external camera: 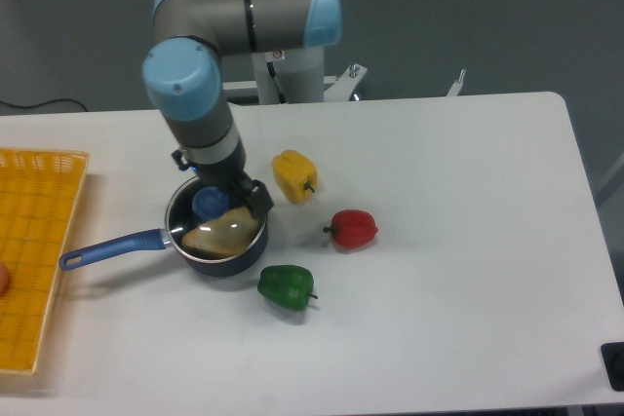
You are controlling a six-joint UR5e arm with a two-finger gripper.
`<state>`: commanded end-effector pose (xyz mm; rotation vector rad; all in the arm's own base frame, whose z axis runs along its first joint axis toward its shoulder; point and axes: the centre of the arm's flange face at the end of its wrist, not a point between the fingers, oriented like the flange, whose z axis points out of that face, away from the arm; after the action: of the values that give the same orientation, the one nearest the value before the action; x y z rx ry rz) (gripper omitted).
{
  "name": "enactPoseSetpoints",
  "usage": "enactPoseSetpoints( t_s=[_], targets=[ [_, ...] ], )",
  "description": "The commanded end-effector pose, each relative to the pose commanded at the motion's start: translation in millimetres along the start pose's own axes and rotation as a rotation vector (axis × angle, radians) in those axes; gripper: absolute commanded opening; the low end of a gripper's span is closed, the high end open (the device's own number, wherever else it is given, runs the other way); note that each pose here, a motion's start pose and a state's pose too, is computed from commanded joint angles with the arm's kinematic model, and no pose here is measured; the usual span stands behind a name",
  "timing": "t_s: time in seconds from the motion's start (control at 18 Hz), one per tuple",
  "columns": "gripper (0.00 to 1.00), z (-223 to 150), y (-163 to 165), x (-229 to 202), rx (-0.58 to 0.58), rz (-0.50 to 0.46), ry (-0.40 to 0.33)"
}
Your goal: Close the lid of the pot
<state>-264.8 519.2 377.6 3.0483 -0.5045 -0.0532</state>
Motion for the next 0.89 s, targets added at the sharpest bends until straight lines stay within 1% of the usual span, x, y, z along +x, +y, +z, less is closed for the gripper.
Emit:
enactPoseSetpoints(
  t_s=[0.17,0.33,0.56,0.72,0.78,0.89],
  targets=[
    [1.0,-2,24,-22,0.006,0.132,-0.002],
    [1.0,-7,49,-45,0.009,0.203,-0.011],
    [1.0,-10,88,-79,0.011,0.247,-0.018],
    [1.0,-16,116,-102,0.009,0.299,0.005],
    [1.0,-15,121,-109,0.009,0.315,0.01],
    [1.0,-9,130,-119,0.01,0.317,0.022]
  ],
)
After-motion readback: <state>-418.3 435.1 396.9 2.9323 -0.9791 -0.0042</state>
